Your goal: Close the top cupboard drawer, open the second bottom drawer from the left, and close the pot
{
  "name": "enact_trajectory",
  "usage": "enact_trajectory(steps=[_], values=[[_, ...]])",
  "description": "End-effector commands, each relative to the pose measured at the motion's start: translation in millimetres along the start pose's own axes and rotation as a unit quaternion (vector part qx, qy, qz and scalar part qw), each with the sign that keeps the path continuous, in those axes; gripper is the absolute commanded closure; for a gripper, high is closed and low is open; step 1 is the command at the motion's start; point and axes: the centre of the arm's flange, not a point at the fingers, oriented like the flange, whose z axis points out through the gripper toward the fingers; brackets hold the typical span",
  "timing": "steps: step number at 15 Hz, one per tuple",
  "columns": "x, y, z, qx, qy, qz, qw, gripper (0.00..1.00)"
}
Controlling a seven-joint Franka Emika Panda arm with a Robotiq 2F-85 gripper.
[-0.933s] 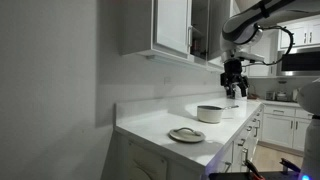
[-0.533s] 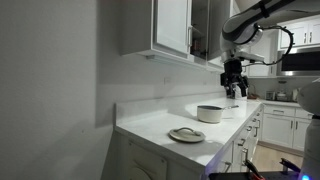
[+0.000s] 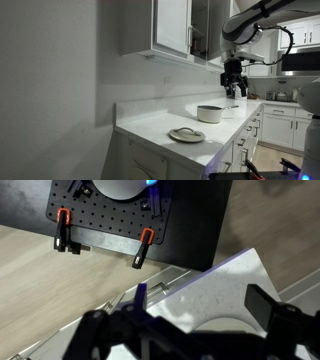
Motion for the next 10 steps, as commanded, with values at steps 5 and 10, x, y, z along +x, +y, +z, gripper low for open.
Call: enact_trajectory(steps=[5, 10], values=[[-9.7, 19.9, -22.4, -0.001, 0.035, 0.02, 0.9992, 0.0], [-29.6, 59.1, -55.8, -0.008, 0.096, 0.068, 0.993, 0.0]])
